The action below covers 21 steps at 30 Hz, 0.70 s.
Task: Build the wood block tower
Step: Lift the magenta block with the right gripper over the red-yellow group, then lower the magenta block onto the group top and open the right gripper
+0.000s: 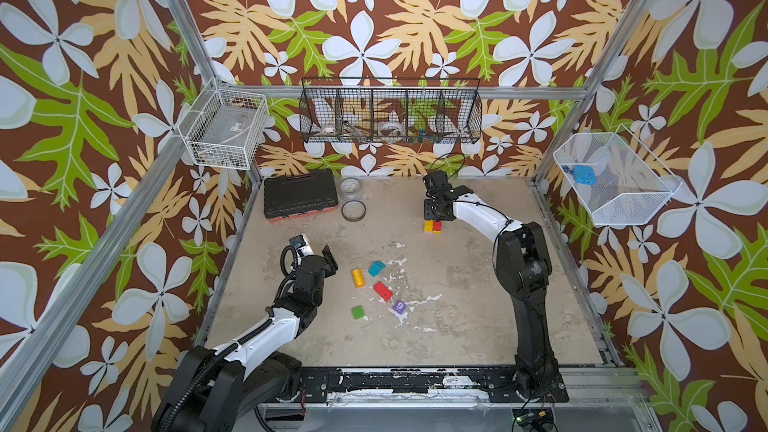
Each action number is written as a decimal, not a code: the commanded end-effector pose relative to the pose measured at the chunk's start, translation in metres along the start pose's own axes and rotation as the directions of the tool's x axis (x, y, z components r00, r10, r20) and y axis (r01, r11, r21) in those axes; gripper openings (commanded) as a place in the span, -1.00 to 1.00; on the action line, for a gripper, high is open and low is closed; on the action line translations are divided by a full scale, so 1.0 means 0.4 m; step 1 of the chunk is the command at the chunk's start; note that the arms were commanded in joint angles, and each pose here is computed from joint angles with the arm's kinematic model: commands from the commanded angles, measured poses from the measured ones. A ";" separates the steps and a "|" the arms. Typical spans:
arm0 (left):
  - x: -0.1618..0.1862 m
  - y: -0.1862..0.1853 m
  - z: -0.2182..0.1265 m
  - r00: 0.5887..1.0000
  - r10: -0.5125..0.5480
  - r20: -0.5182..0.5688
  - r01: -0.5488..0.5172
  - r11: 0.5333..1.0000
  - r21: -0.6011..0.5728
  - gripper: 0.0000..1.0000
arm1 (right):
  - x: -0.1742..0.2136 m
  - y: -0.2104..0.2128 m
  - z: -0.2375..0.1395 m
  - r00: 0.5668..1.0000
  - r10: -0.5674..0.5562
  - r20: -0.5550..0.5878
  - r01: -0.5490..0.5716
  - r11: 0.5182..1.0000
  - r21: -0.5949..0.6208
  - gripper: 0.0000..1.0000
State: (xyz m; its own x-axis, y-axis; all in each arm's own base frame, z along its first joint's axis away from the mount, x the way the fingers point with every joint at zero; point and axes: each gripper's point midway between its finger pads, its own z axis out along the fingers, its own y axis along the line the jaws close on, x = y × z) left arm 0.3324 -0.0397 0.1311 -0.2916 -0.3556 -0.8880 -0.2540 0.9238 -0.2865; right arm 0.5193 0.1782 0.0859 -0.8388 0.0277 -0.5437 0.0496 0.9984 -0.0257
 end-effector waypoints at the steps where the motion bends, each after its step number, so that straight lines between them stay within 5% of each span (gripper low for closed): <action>1: -0.016 -0.006 0.001 1.000 -0.005 0.019 0.005 1.000 0.007 0.41 | -0.014 0.011 -0.007 0.999 0.026 0.020 -0.026 0.999 -0.022 -0.53; 21: -0.014 -0.008 0.002 1.000 -0.001 0.015 0.001 1.000 0.009 0.41 | -0.014 0.021 0.016 1.000 0.023 0.007 -0.023 1.000 -0.018 -0.32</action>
State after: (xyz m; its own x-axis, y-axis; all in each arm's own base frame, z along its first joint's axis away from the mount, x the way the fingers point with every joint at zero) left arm 0.3325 -0.0404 0.1301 -0.2956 -0.3550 -0.8869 -0.2516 0.9245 -0.2863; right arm 0.5264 0.1839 0.0816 -0.8354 0.0444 -0.5479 0.0555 0.9985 -0.0038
